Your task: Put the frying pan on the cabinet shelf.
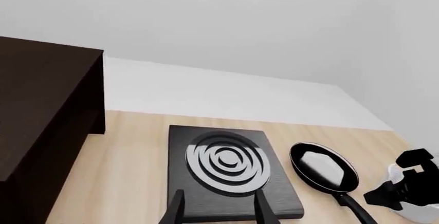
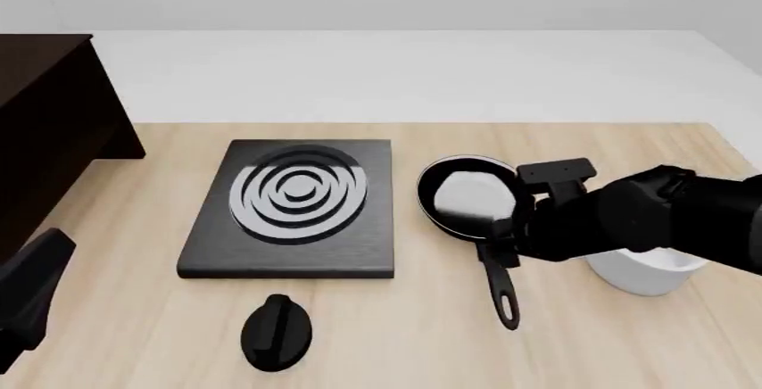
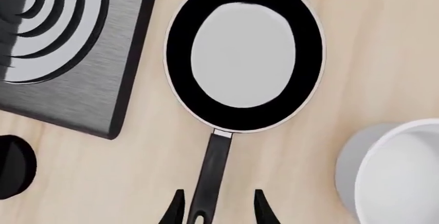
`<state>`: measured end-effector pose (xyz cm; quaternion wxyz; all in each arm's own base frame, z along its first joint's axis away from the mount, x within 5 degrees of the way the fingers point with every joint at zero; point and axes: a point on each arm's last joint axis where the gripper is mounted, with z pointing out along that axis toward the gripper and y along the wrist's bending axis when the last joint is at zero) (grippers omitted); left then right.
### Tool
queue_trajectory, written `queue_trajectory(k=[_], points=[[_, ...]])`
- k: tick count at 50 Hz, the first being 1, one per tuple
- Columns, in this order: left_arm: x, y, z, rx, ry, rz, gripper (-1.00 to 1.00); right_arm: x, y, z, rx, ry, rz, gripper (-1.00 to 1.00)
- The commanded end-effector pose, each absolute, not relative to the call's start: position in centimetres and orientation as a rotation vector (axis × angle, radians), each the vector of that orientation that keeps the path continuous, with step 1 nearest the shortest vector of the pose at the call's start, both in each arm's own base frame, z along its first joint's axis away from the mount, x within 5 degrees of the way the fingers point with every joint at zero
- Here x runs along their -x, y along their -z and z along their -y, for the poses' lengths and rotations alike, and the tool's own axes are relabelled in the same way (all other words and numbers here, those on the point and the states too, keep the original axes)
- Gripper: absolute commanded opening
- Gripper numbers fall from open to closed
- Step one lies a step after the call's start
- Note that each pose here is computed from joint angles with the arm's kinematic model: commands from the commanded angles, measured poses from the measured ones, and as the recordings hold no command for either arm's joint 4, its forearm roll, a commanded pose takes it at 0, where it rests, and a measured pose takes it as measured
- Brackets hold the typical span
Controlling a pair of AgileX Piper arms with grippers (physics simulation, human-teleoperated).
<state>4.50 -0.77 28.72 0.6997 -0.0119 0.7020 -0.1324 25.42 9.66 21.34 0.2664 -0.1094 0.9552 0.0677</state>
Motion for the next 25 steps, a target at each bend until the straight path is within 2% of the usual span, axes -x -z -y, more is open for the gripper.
queue_trajectory(k=[1, 25], points=[[-4.5, -28.8, 0.8, 0.029, 0.294, -1.566, 1.00, -25.0, -19.6, -10.0, 0.303, -0.187, -2.606, 1.00], [-4.8, -28.6, 0.8, 0.027, 0.288, -1.573, 1.00, -23.3, -16.0, -10.6, 0.325, -0.200, -2.654, 1.00]])
